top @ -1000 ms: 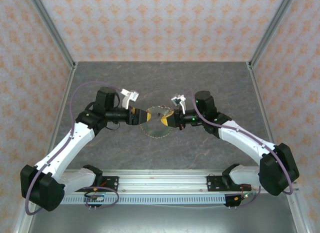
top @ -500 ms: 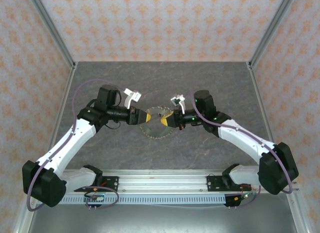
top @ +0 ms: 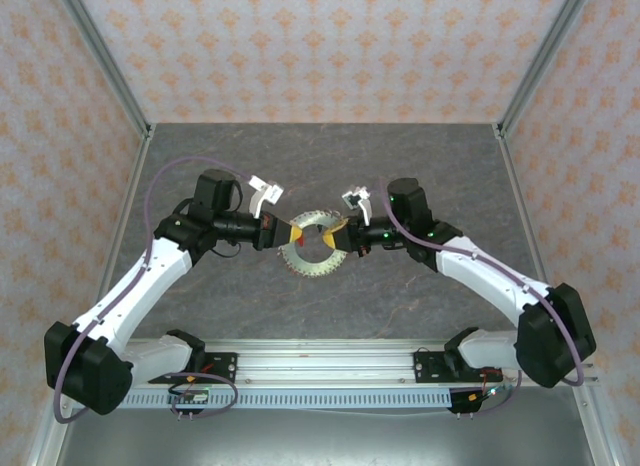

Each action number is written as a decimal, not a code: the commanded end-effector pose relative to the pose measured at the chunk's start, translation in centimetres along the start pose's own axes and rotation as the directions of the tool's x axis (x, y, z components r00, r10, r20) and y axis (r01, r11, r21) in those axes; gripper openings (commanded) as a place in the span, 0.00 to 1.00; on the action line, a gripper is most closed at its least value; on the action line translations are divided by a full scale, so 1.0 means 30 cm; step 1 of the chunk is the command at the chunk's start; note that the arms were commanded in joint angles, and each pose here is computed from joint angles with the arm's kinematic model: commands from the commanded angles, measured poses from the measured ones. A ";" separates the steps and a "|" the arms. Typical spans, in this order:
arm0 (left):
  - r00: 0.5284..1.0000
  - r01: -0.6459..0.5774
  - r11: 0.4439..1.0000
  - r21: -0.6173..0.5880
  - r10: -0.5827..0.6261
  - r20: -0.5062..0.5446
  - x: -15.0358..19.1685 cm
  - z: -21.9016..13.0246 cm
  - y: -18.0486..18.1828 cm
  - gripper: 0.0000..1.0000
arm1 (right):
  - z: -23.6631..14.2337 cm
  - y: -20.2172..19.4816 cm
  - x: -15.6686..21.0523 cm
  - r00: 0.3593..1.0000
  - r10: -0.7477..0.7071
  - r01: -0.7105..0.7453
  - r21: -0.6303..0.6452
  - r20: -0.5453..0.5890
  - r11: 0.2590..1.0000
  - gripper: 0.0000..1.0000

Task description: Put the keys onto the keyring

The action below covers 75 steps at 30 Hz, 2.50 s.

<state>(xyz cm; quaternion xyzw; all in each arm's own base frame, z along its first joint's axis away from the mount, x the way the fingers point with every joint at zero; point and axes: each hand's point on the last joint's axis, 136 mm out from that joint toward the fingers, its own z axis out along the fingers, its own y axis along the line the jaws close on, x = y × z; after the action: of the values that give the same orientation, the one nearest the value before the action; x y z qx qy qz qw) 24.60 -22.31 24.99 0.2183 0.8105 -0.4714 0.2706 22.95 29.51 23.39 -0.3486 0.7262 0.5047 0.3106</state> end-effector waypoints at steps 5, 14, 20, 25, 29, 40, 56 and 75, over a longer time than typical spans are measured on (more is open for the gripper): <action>0.969 -0.103 0.991 -0.080 0.118 0.219 -0.106 -0.065 -0.017 0.00 | -0.172 -0.078 -0.057 0.959 -0.217 0.132 0.385 0.185 0.913 0.30; 0.914 -0.244 0.960 -0.135 0.275 0.299 -0.140 -0.114 -0.053 0.00 | -0.227 0.034 0.023 0.815 -0.544 0.424 0.435 0.199 0.795 0.21; 0.880 -0.266 0.950 -0.166 0.309 0.360 -0.184 -0.139 -0.068 0.00 | -0.140 0.102 0.063 0.695 -0.713 0.600 0.468 0.095 0.648 0.14; 0.872 -0.256 0.953 -0.161 0.300 0.387 -0.212 -0.145 -0.078 0.00 | -0.062 0.125 0.049 0.606 -0.793 0.664 0.511 0.060 0.546 0.14; 0.870 -0.253 0.953 -0.167 0.300 0.391 -0.214 -0.150 -0.080 0.00 | -0.009 0.130 0.029 0.560 -0.827 0.690 0.527 0.045 0.496 0.13; 0.862 -0.253 0.951 -0.180 0.305 0.405 -0.209 -0.162 -0.087 0.00 | 0.051 0.111 0.029 0.555 -0.832 0.704 0.521 0.022 0.483 0.14; 0.859 -0.262 0.948 -0.182 0.315 0.403 -0.202 -0.170 -0.100 0.00 | 0.004 0.098 0.023 0.577 -0.816 0.657 0.572 0.037 0.490 0.15; 0.862 -0.297 0.938 -0.182 0.345 0.372 -0.186 -0.161 -0.117 0.00 | -0.087 0.017 0.086 0.666 -0.746 0.551 0.661 0.020 0.510 0.18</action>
<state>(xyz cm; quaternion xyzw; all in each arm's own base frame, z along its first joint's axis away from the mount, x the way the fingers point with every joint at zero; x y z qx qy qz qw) 26.30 -20.05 30.99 0.2102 0.7393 -0.4086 0.4923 20.89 27.38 21.81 -0.4213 0.5958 0.1281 0.6716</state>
